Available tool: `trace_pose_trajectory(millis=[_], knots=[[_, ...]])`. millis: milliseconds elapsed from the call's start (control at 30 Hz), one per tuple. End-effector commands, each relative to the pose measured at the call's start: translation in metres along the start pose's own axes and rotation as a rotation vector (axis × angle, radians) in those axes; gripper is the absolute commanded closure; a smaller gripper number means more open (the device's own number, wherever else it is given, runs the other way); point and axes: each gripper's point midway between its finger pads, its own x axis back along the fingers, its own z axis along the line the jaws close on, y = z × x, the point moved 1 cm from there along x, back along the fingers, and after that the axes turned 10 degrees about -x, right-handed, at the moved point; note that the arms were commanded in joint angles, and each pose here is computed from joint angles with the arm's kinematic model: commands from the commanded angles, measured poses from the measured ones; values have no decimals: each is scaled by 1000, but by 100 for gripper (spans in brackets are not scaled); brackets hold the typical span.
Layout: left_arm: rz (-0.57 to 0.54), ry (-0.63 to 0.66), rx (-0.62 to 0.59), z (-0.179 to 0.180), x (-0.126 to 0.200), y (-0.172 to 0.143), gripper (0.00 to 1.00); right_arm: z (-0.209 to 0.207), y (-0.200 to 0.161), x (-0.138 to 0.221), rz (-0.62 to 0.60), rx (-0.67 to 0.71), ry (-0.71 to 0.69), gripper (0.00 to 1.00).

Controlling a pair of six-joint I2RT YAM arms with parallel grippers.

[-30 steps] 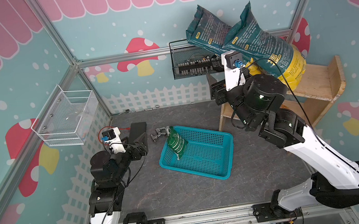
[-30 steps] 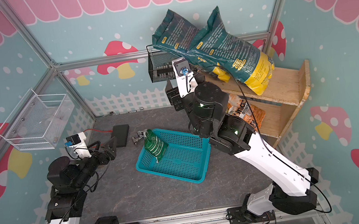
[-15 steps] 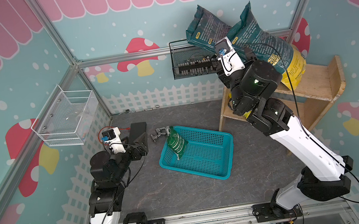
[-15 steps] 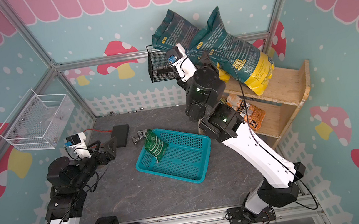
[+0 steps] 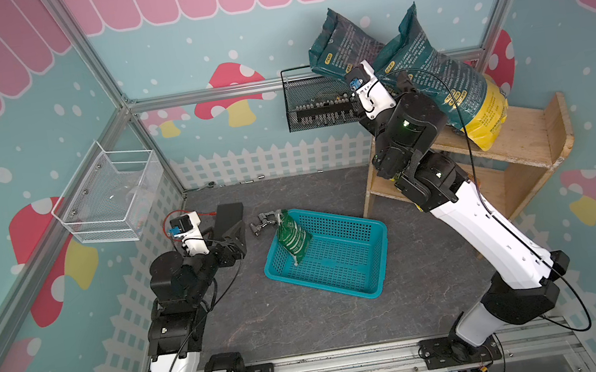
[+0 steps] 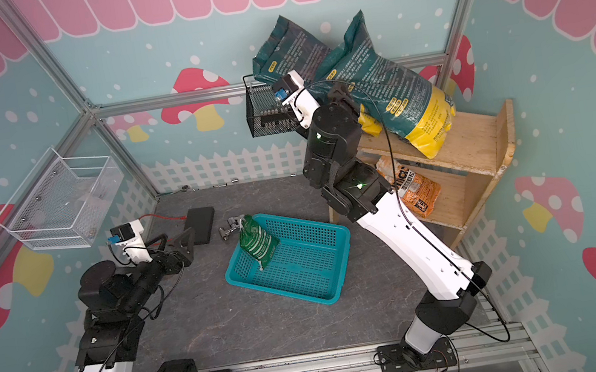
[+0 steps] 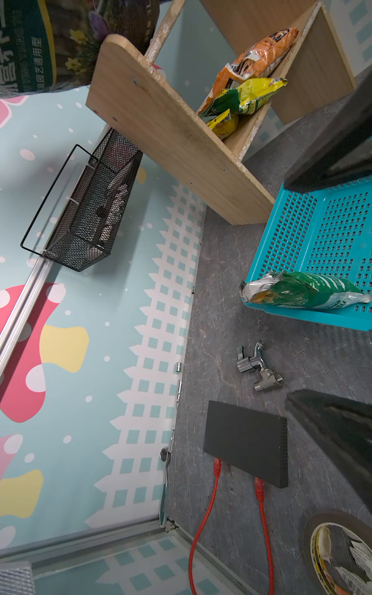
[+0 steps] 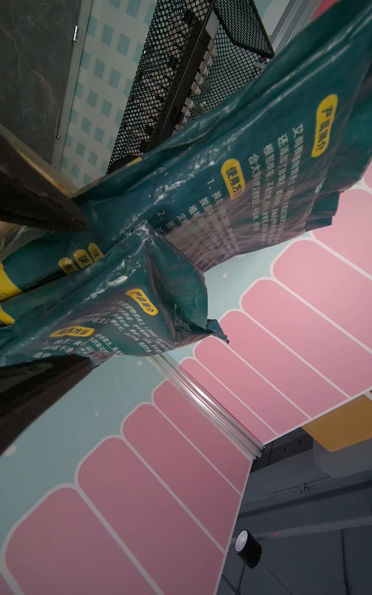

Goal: Take down the fertilizer bag from the shelf
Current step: Pick up the fertilizer bag from the shelf.

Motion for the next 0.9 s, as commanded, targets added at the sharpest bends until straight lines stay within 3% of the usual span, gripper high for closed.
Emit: trace_pose_trajectory(millis=[0,733,800,867], knots=[[-6,-8,-8,0,1,-1,1,-20,3,-9,-4,-38,-73,35],[-7,-10,-8,-1,1,-1,1,-30,-20,-47,42,-32,-142,36],[-10,-9,-9,-1,1,0,1,-30,-22,-49,46,-32,-142,40],[-9,-11,-9,-1,1,0,1,-32,-24,-52,53,-31,-152,66]])
